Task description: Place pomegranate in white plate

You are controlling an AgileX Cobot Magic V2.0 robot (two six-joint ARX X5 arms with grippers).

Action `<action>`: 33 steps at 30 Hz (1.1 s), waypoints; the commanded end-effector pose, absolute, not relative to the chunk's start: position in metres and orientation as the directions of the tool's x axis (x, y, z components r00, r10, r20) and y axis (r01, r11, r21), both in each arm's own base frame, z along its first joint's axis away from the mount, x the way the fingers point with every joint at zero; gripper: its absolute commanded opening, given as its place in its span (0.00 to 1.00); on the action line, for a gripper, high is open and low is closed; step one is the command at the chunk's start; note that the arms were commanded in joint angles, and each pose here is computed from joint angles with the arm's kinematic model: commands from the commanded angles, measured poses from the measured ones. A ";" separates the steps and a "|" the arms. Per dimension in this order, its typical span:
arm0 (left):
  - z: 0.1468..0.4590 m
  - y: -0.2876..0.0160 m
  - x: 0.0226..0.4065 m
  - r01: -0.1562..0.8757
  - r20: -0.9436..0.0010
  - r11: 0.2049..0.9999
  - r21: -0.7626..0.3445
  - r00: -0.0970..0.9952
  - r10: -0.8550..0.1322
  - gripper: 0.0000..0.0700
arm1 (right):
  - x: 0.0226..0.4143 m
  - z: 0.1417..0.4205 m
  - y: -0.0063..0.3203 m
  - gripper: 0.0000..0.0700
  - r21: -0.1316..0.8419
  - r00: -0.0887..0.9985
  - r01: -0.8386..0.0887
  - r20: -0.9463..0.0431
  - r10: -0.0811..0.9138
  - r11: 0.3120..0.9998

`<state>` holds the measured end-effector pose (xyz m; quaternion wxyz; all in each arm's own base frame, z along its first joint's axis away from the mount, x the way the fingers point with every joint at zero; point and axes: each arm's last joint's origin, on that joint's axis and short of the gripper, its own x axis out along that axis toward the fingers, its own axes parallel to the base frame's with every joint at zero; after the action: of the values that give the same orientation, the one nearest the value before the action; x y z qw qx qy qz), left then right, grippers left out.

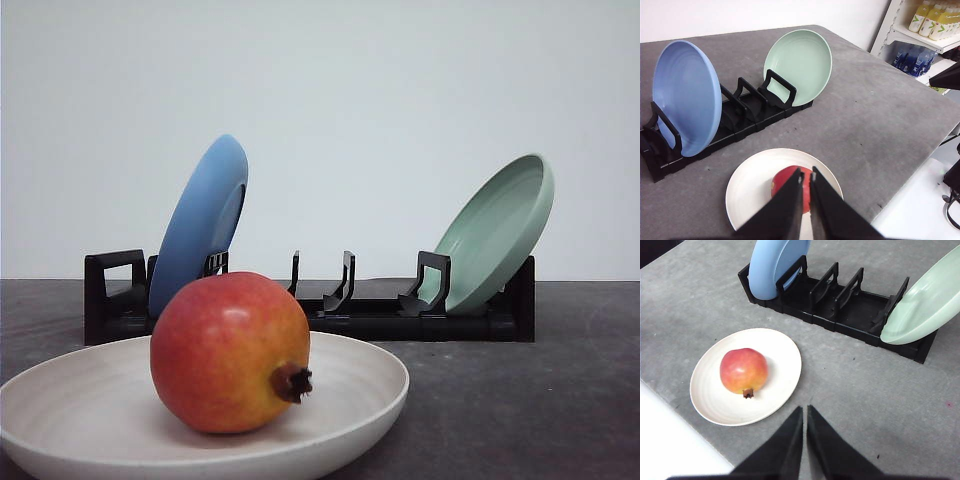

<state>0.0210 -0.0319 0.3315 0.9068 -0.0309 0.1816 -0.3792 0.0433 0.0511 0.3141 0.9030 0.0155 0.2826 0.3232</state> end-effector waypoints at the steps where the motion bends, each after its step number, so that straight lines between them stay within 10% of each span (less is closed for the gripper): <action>1: 0.334 -0.033 0.021 0.684 -0.301 0.700 -0.204 0.637 -0.710 0.00 | 0.043 0.317 0.052 0.01 0.207 0.630 -0.589 -0.487 0.605 0.781; 13: 0.332 -0.029 0.022 0.638 -0.299 0.739 -0.214 0.678 -0.672 0.00 | 0.043 0.317 0.052 0.01 0.207 0.630 -0.589 -0.488 0.605 0.781; 19: 0.325 -0.025 0.031 0.456 -0.301 0.887 -0.078 0.837 -0.457 0.00 | 0.043 0.317 0.052 0.01 0.207 0.630 -0.589 -0.488 0.605 0.781; 33: 0.213 -0.011 0.075 0.179 -0.105 0.974 0.137 0.981 -0.166 0.00 | 0.043 0.317 0.052 0.01 0.207 0.630 -0.589 -0.487 0.605 0.781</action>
<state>0.0726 -0.0128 0.2174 0.9923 0.0606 0.0533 -0.0942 0.0433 0.0511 0.3141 0.9030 0.0155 0.2826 0.3232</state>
